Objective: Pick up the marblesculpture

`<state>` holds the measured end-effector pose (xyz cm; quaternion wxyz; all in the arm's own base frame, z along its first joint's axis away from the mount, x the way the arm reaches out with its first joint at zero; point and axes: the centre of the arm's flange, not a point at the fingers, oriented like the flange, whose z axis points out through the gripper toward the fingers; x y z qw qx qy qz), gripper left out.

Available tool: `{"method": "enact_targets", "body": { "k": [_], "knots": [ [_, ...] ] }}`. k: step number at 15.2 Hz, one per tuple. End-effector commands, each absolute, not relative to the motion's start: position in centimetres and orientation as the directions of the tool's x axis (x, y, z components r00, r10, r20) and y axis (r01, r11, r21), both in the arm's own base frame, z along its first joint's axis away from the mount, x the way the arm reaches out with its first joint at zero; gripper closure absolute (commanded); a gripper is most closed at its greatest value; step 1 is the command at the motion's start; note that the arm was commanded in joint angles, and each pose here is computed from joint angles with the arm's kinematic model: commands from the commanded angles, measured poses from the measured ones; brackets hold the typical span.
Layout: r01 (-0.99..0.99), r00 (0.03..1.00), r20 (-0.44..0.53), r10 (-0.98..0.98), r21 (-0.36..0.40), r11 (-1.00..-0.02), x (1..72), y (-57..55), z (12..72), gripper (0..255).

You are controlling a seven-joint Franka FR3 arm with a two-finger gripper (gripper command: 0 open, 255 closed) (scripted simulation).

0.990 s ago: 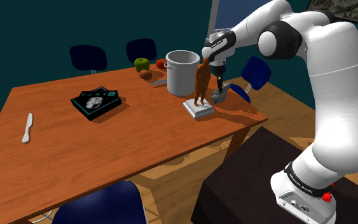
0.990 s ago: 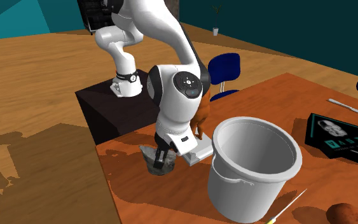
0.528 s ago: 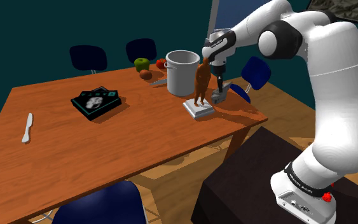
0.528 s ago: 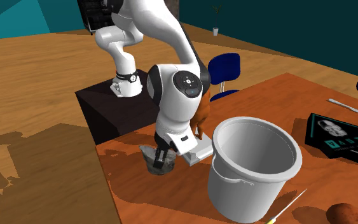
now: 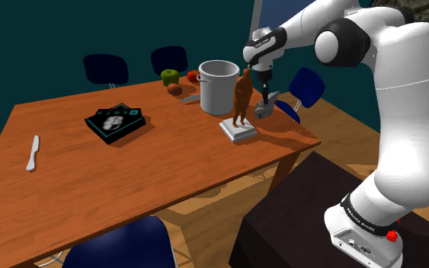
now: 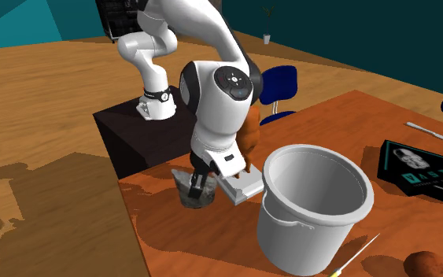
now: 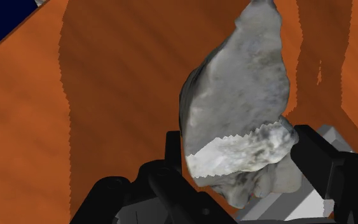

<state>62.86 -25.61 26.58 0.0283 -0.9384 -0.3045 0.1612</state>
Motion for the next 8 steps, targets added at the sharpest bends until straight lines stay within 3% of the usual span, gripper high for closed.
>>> {"method": "enact_targets", "body": {
  "k": [1, 8],
  "knots": [
    [0.562, 0.763, -0.285, 0.581, -0.151, -0.813, 62.8, -25.5, 27.7, 255],
    [0.562, 0.763, -0.285, 0.581, -0.151, -0.813, 62.8, -25.5, 30.4, 255]
  ]
}}
